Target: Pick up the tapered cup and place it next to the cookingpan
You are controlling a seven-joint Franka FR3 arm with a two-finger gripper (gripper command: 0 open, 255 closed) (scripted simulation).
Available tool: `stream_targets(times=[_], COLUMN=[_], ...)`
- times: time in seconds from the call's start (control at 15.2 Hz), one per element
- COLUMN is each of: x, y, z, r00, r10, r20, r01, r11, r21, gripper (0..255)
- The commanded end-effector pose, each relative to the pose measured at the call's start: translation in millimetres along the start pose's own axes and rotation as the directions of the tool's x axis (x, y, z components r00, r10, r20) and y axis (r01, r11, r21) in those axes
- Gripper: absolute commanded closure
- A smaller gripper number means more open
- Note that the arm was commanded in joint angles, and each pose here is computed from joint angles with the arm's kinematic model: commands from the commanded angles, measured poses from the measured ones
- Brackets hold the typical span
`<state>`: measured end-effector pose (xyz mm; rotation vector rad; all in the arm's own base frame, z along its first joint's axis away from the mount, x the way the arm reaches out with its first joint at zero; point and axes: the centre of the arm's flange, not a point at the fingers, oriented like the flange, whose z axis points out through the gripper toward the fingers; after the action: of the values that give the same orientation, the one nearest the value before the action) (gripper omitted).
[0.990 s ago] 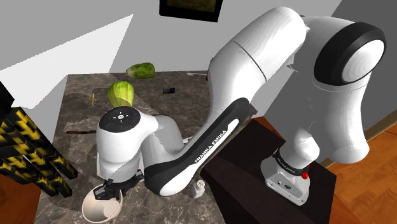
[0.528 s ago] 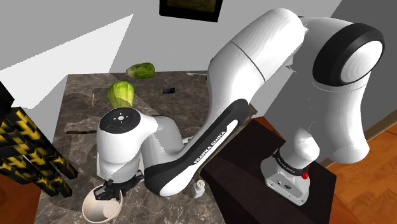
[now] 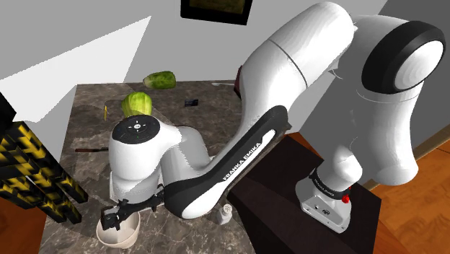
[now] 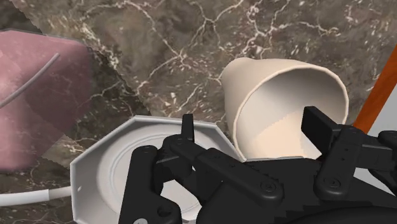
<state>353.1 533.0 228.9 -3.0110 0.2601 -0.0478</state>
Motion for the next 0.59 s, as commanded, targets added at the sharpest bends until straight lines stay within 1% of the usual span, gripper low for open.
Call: stream_targets(times=[0.0, 0.07, 0.53], x=[-1.1, -1.1, -1.1], y=[-0.5, -0.5, -0.5], z=[-23.7, -34.1, -34.1], r00=[1.0, 1.0, 1.0], r10=[0.0, 0.0, 0.0], r20=[0.0, 0.0, 0.0], r01=[0.0, 0.0, 0.0], r11=[1.0, 1.0, 1.0], r21=[0.0, 0.0, 0.0], gripper=[0, 0, 0])
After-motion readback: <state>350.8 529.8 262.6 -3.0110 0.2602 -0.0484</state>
